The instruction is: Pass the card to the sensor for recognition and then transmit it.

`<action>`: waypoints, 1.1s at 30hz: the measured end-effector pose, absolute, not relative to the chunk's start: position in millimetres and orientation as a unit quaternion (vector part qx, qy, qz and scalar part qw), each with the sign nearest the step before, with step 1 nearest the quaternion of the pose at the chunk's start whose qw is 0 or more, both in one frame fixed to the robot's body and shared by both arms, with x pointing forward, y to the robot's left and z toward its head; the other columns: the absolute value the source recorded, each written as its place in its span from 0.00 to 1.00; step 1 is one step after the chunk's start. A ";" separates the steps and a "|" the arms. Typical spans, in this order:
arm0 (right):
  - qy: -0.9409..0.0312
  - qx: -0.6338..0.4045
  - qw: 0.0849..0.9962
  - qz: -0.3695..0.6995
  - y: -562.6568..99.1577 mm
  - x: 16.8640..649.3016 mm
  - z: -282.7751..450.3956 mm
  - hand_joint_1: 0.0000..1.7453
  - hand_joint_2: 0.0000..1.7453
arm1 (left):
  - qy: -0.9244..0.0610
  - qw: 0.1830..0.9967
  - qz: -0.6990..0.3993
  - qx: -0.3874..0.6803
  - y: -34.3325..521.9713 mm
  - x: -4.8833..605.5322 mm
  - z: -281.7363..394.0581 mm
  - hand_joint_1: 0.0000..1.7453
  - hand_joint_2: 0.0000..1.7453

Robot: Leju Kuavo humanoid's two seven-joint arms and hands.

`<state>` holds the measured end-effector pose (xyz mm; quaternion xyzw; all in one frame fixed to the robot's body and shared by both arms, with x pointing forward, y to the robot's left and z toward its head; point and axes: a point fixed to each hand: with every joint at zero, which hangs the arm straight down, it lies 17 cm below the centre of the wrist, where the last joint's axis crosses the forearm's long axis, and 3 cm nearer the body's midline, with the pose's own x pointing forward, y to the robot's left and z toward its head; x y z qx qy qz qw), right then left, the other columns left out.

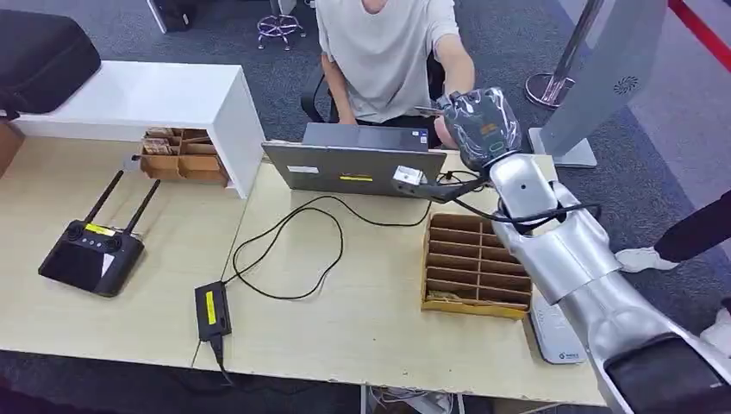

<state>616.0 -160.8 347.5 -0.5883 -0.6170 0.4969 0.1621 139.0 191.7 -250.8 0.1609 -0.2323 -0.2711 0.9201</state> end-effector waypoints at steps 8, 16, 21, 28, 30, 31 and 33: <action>-0.617 -0.586 0.160 0.500 -156.2 616.0 346.1 1.00 1.00 | -0.231 0.921 -0.268 0.161 192.3 138.8 -251.0 0.00 1.00; -0.617 -0.586 0.159 0.501 -155.6 616.2 346.7 1.00 1.00 | -0.231 0.922 -0.267 0.161 192.4 138.6 -251.0 0.00 1.00; -0.617 -0.585 0.159 0.501 -153.6 616.3 346.8 0.98 1.00 | -0.230 0.922 -0.266 0.161 192.4 138.4 -251.1 0.00 1.00; -0.619 -0.583 0.160 0.501 -152.5 616.3 346.5 0.97 1.00 | -0.238 0.921 -0.266 0.157 189.8 139.2 -250.2 0.00 1.00; -0.619 -0.582 0.161 0.501 -152.6 616.3 346.3 0.97 1.00 | -0.239 0.921 -0.266 0.156 188.3 138.5 -250.1 0.00 1.00; -0.620 -0.582 0.161 0.501 -152.4 616.3 346.2 0.97 1.00 | -0.239 0.921 -0.266 0.156 188.3 137.9 -250.2 0.00 1.00; -0.620 -0.581 0.161 0.502 -152.0 616.2 345.9 0.97 1.00 | -0.237 0.922 -0.263 0.156 188.7 137.3 -250.5 0.00 1.00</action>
